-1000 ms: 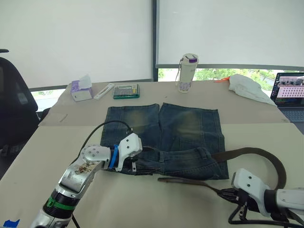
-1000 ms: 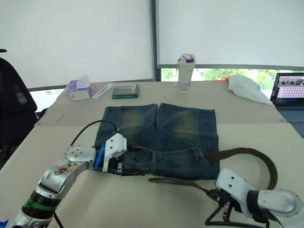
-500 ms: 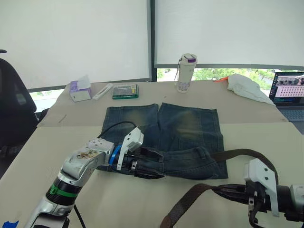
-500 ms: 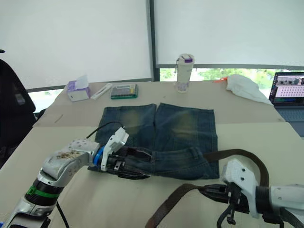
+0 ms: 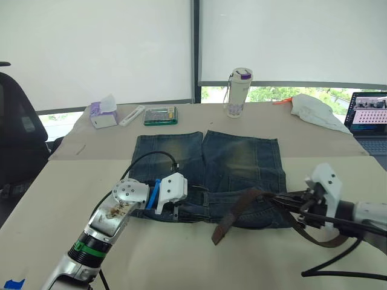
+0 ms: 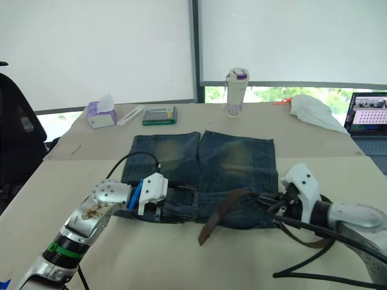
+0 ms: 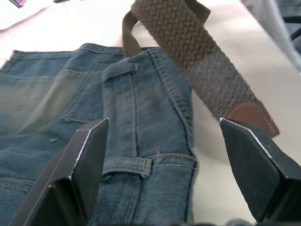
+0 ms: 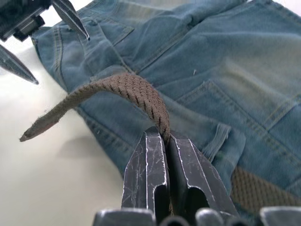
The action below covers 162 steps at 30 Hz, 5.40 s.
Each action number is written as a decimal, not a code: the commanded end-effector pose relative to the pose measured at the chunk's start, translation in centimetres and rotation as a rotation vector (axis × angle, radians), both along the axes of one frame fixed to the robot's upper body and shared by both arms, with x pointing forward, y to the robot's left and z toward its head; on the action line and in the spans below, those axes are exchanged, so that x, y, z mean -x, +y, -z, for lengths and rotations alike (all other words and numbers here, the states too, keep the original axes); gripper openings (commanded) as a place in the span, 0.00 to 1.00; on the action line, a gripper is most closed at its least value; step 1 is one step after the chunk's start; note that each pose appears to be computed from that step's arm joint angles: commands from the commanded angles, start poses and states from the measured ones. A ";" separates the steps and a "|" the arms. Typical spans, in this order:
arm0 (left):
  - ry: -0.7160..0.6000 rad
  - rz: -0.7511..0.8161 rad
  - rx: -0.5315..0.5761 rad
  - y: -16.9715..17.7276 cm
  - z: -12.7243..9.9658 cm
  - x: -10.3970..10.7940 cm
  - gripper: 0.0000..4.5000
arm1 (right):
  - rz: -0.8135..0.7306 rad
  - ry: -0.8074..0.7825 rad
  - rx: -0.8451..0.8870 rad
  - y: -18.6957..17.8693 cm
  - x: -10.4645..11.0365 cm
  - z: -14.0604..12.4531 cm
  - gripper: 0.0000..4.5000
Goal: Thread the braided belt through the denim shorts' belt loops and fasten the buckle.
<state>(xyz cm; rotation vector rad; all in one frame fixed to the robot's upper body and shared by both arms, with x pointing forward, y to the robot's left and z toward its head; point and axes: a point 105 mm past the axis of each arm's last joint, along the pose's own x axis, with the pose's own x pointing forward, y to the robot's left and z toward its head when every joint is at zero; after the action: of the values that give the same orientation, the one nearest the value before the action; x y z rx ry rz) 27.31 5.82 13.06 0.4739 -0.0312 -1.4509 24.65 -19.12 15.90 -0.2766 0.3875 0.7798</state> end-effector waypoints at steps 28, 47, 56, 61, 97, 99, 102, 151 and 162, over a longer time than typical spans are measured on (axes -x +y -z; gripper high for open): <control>0.008 -0.079 -0.008 1.9 0.1 -0.9 0.88 | -0.387 -0.189 0.381 5.6 -0.8 4.9 0.09; 0.193 -0.015 0.117 -0.8 -3.0 -0.2 0.71 | -0.417 -0.080 0.107 7.6 1.5 1.0 0.00; 0.297 0.046 0.101 -1.2 -3.4 0.5 0.03 | -0.352 -0.070 0.080 7.2 1.4 0.7 0.00; 0.353 0.039 0.070 -1.5 -2.7 0.1 0.00 | -0.238 -0.100 0.064 5.6 1.4 0.1 0.30; 1.080 0.016 0.379 -5.9 -8.8 -1.6 0.00 | 0.275 -0.100 -0.994 7.3 1.9 -6.0 0.47; 1.083 0.020 0.384 -5.8 -8.8 -1.5 0.00 | 0.288 -0.104 -1.018 7.1 1.6 -6.2 0.35; 1.087 0.017 0.387 -5.7 -8.7 -1.5 0.00 | 0.304 -0.119 -1.061 6.8 1.4 -6.7 0.13; 1.008 -0.035 0.412 -5.6 -8.3 -2.1 0.00 | 0.276 -0.129 -0.839 5.7 1.9 -6.3 0.01; 0.373 0.027 0.271 -3.7 -6.2 -0.9 0.61 | 0.374 -0.107 -0.469 1.3 0.0 -4.8 0.00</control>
<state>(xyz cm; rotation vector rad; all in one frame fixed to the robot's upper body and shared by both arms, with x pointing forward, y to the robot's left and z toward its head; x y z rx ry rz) 29.00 1.89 18.31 -0.1261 0.1773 -1.4620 24.77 -17.28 19.96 0.2291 0.1468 0.4607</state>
